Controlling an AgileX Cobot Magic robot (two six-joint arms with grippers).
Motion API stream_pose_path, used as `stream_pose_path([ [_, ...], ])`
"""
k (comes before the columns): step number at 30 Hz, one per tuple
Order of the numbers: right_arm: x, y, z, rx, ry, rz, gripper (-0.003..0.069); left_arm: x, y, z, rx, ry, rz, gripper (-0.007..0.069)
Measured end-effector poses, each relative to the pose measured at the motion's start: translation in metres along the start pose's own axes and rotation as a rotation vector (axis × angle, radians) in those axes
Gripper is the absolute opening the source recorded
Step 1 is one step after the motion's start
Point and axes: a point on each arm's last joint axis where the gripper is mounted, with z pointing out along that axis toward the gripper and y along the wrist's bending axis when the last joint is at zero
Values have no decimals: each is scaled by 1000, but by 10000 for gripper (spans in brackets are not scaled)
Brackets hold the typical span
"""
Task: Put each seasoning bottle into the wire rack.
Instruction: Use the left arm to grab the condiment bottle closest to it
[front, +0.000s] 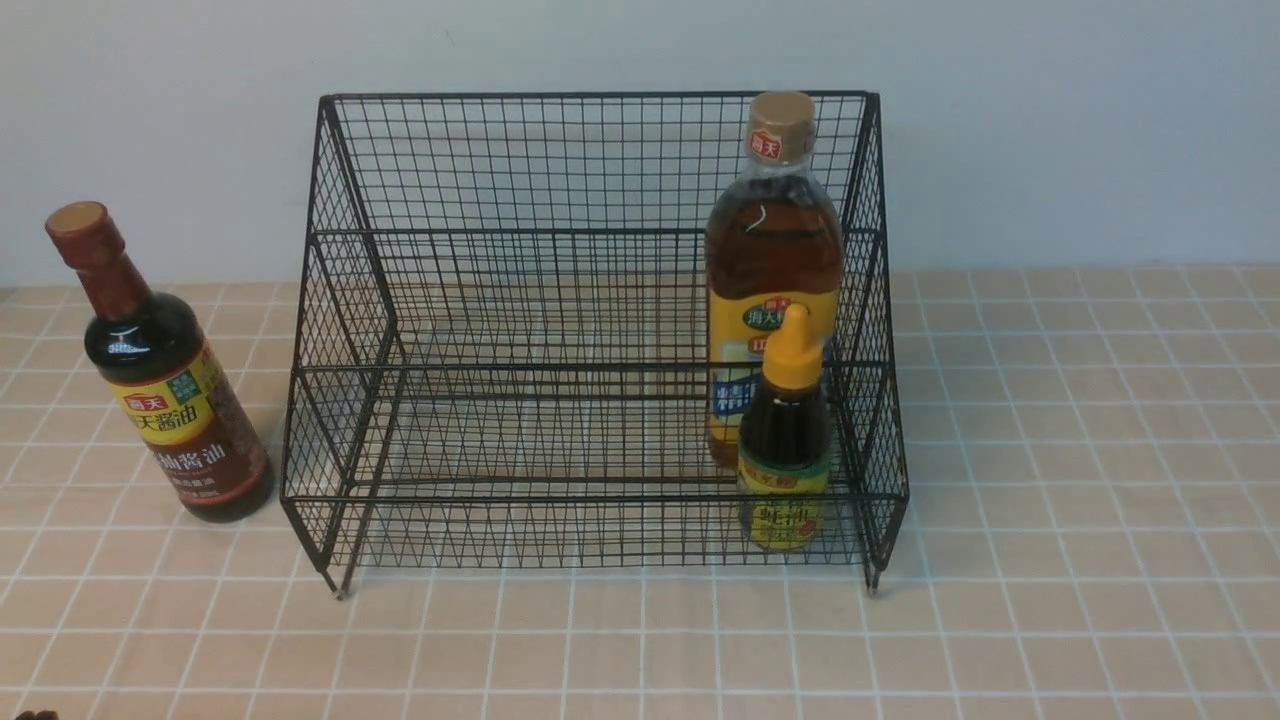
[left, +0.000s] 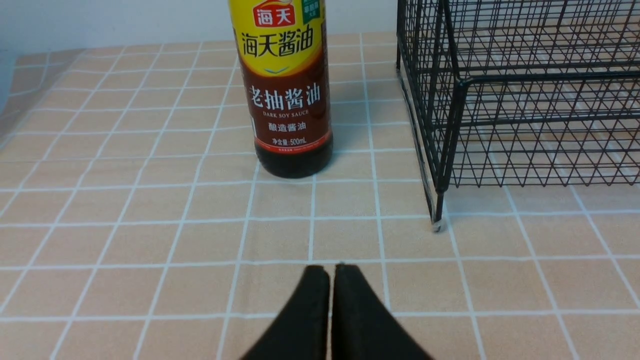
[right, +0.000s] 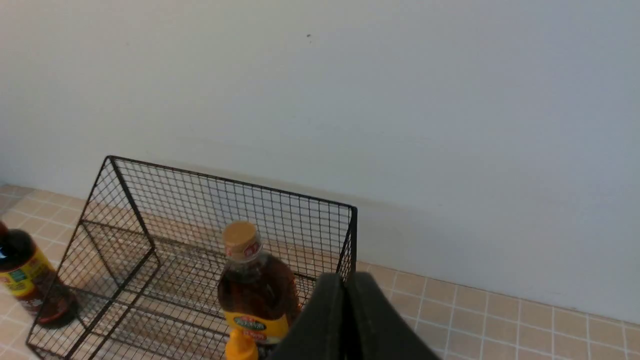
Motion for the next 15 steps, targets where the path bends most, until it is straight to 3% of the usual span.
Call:
stream_pose_path([
  [8,68,-10,-47,-85,-131,24,-13,0,0,0,0,1,0,-7],
  [15,119,-7,-51,-221,-278,100,-13,0,0,0,0,1,0,-7],
])
